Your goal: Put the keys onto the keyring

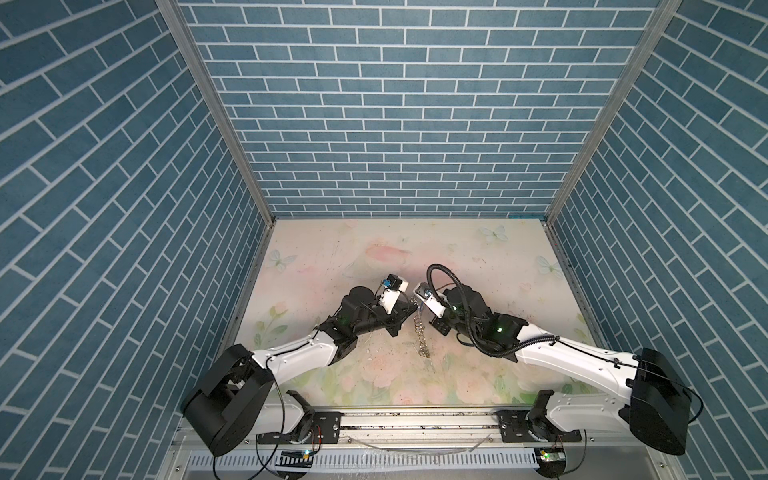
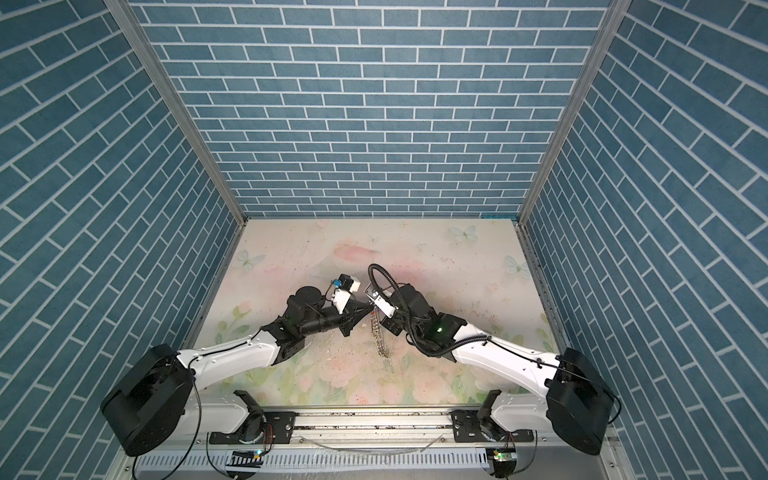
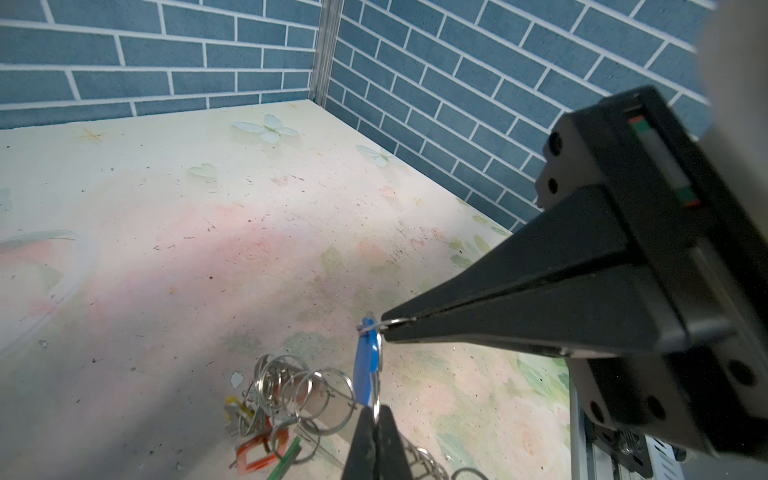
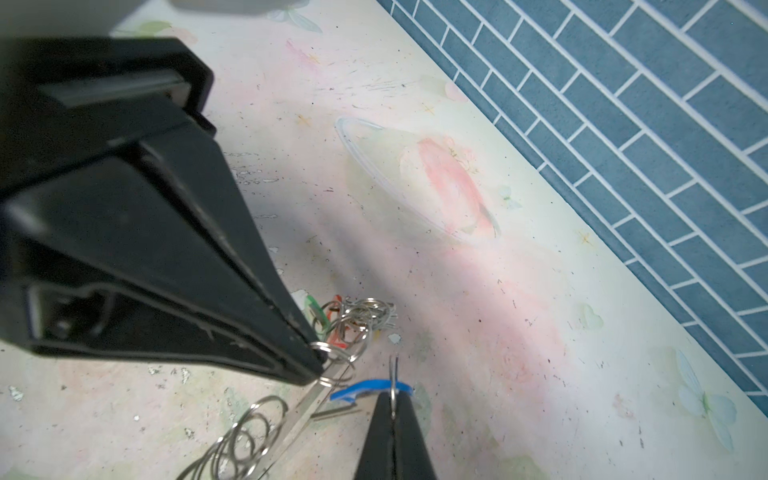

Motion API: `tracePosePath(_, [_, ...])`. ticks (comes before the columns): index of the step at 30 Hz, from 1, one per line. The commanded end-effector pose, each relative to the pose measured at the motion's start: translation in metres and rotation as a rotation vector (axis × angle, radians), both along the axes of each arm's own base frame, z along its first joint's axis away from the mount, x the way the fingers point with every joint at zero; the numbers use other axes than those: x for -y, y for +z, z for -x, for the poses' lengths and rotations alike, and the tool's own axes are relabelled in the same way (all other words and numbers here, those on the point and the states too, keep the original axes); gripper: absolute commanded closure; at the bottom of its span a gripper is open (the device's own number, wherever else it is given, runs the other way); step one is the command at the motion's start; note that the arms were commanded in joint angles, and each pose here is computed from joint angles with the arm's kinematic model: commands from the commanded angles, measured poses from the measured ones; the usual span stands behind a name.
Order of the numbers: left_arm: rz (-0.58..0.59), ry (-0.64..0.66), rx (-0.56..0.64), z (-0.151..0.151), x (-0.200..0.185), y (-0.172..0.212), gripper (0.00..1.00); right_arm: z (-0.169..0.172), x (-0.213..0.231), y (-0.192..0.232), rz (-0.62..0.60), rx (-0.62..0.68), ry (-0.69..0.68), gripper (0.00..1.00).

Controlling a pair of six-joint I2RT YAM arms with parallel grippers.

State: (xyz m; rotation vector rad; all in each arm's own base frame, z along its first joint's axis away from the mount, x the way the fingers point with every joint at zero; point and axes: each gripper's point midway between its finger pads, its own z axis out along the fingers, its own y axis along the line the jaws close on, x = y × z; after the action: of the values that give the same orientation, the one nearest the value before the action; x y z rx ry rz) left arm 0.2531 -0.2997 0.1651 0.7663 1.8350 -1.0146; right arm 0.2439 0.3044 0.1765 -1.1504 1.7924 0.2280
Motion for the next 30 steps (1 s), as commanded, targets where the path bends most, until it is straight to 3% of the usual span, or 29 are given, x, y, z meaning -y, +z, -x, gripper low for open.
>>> tracePosePath(1, [0.023, 0.005, 0.029, 0.001, 0.0, 0.01, 1.0, 0.0, 0.002, -0.005, 0.011, -0.004, -0.008, 1.0])
tracePosePath(21, [0.041, 0.025, 0.026, -0.004, 0.0, 0.013, 1.0, 0.018, -0.013, -0.01, -0.024, -0.063, 0.115, 1.0])
tracePosePath(30, [0.041, 0.015, 0.02, -0.002, 0.001, 0.014, 1.0, 0.011, -0.004, -0.015, 0.015, -0.039, 0.064, 1.0])
